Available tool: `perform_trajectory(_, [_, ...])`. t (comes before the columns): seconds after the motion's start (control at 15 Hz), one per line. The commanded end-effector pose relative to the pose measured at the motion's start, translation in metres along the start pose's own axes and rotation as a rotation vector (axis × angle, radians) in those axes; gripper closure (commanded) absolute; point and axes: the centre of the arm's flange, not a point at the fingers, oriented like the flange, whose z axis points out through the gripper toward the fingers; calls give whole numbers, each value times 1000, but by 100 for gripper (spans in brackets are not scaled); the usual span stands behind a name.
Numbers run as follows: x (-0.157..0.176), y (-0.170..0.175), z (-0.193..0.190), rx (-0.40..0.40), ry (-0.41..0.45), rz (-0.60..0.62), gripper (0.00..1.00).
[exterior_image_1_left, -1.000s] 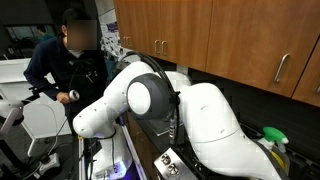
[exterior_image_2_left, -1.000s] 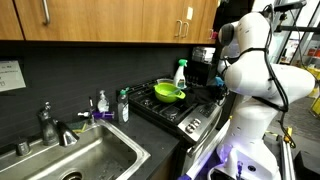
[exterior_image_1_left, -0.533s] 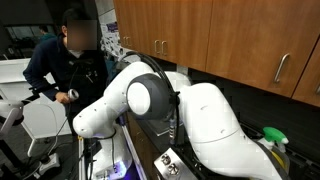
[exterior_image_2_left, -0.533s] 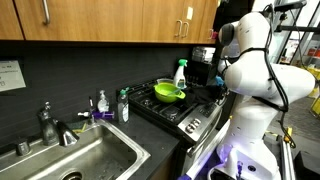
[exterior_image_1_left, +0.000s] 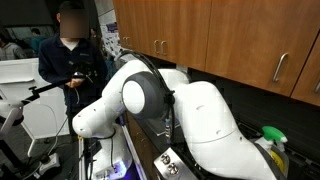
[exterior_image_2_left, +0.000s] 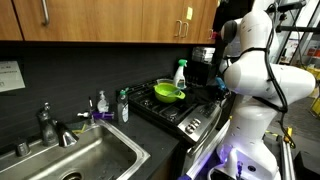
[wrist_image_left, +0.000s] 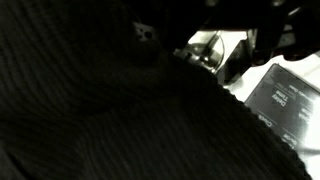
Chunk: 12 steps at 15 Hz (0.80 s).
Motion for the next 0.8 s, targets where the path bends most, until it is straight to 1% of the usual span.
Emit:
perform_trajectory(0.0, [-41, 70, -1, 12, -67, -99, 61])
perform_trajectory(0.07, [-44, 76, -1, 21, -73, -117, 12])
perform_trajectory(0.13, [-49, 83, -1, 20, -94, -131, 14])
perform_trajectory(0.2, [-53, 94, 1, 9, -110, -138, 13])
perform_trajectory(0.33, [-59, 114, 5, -10, -133, -150, 4])
perform_trajectory(0.4, [-59, 121, 7, -18, -137, -146, 1])
perform_trajectory(0.6, [-44, 135, 13, -45, -153, -98, 0])
perform_trajectory(0.67, [-35, 142, 11, -49, -166, -87, 0])
perform_trajectory(0.73, [-26, 149, 4, -37, -168, -65, 0])
